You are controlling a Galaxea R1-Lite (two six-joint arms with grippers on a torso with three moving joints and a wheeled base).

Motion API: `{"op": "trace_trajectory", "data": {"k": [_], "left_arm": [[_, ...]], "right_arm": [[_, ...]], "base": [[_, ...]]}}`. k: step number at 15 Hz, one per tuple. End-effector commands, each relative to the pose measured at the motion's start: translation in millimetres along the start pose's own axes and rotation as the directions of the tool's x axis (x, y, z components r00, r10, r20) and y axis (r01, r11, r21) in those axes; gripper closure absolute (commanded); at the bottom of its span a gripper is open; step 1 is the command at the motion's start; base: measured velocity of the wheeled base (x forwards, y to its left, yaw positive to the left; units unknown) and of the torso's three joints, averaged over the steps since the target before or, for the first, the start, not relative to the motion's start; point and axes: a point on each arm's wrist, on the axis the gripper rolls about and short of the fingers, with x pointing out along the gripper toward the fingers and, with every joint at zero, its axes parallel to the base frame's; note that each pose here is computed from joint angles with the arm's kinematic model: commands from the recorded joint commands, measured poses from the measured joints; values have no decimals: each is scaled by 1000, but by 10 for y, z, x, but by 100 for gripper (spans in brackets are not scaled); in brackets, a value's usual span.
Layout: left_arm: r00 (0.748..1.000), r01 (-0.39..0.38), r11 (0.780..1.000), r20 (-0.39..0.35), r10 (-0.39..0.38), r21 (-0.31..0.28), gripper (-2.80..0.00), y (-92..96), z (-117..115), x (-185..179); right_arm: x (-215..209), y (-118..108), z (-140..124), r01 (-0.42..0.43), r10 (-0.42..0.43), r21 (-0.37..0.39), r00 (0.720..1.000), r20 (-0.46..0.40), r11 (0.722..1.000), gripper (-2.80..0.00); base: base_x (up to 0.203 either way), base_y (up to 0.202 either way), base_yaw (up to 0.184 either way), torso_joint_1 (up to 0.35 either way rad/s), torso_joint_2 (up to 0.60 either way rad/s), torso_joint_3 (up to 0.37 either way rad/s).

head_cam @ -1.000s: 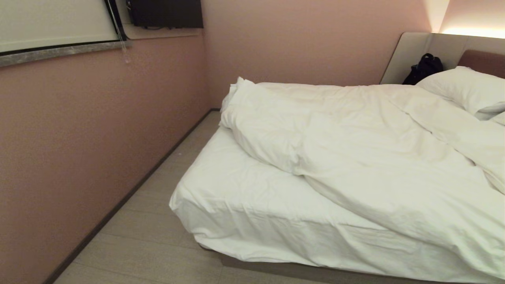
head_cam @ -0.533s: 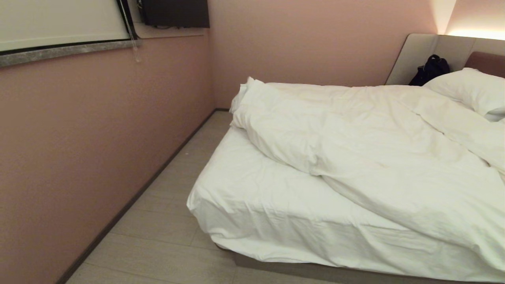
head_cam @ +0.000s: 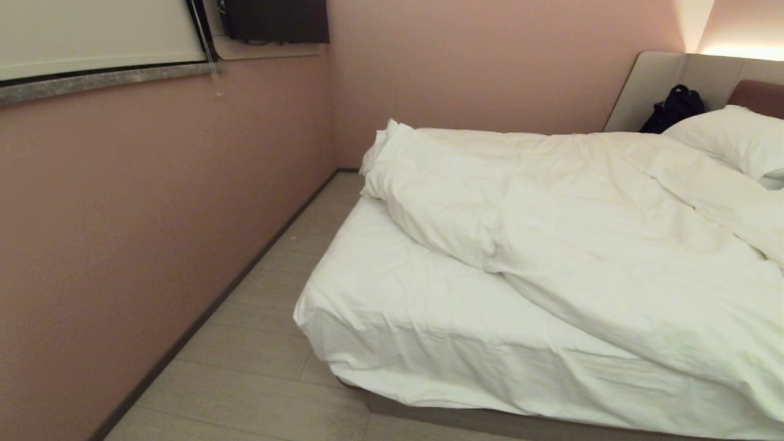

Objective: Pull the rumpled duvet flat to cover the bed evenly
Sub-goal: Hold the folded corner of the quilt

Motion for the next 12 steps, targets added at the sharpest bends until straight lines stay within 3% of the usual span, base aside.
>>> {"op": "trace_trajectory", "data": {"k": [1,12], "left_arm": [[1000,0,1000,-1,0,-1,0,0,-1,0],[1000,0,1000,-1,0,-2,0,0,-1,0]], "right_arm": [[0,0,0,0,0,0,1000,0,1000,0],[0,0,-1,0,0,0,1000,0,1000,0]], "base": [[0,0,0,0,0,0],[0,0,0,0,0,0]]}}
